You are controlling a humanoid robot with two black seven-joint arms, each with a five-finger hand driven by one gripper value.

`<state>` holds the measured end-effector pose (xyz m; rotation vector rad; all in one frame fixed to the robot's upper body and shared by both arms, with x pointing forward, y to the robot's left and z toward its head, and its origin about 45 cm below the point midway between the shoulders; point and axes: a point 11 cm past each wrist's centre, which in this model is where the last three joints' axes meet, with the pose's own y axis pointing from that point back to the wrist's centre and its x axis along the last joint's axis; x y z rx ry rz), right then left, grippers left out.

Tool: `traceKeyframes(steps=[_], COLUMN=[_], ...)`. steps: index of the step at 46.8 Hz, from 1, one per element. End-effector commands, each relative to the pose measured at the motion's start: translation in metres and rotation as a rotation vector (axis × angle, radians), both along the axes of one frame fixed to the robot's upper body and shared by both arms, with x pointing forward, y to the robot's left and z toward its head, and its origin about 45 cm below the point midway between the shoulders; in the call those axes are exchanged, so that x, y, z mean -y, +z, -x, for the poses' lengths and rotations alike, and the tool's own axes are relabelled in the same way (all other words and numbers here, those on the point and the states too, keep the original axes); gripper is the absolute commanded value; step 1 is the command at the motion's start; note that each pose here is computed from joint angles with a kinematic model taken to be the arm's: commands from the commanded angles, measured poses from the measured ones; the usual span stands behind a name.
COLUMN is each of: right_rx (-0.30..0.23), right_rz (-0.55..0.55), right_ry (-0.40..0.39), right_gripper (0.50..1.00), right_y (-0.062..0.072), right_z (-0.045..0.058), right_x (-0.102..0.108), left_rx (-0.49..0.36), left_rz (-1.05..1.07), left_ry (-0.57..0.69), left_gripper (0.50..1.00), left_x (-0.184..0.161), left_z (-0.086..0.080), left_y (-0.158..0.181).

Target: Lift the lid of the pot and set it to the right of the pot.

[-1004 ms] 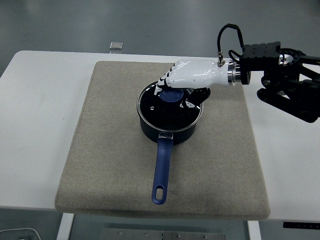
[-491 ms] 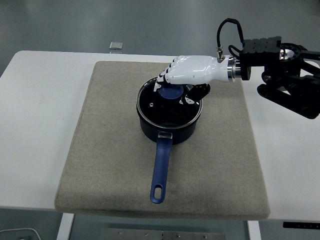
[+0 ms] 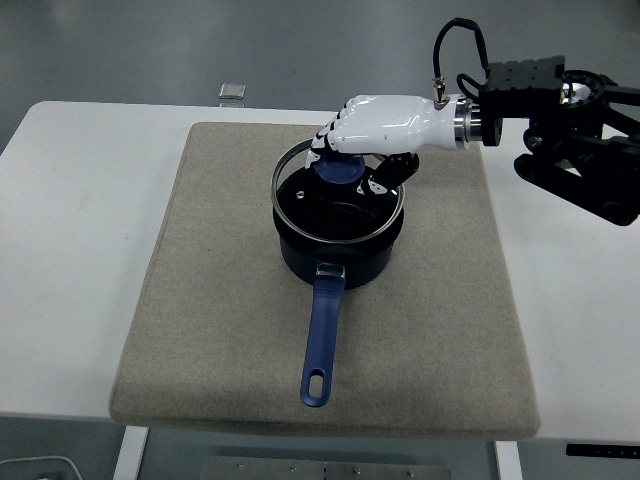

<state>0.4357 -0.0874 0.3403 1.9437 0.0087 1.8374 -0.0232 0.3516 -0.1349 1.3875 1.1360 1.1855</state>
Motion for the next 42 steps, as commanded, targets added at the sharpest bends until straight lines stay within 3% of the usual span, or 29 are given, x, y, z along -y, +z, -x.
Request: traceKeyframes(steps=[1,20,30,42], right_rx=[0.018,0.061,0.092,0.107], right_rz=[-0.002,0.009,0.024,0.056], right_ry=[-0.016,-0.104,-0.206,-0.303], right_gripper=[0.500,0.500,0.500,0.500], right_y=[0.008,0.019,0.026,0.021], right_z=[-0.006,-0.029,-0.051,-0.068], right_x=[0.003,0.024,0.051,0.082], left_rx=[0.000,0.000,0.000,0.000], left_rz=[0.000,0.000,0.000,0.000], left_ry=[0.000,0.000,0.000,0.000], left_gripper=[1.000,1.000,1.000,1.000], left_x=[0.000,0.000,0.000,0.000], left_z=[0.000,0.000,0.000,0.000], left_y=[0.000,0.000,0.000,0.000])
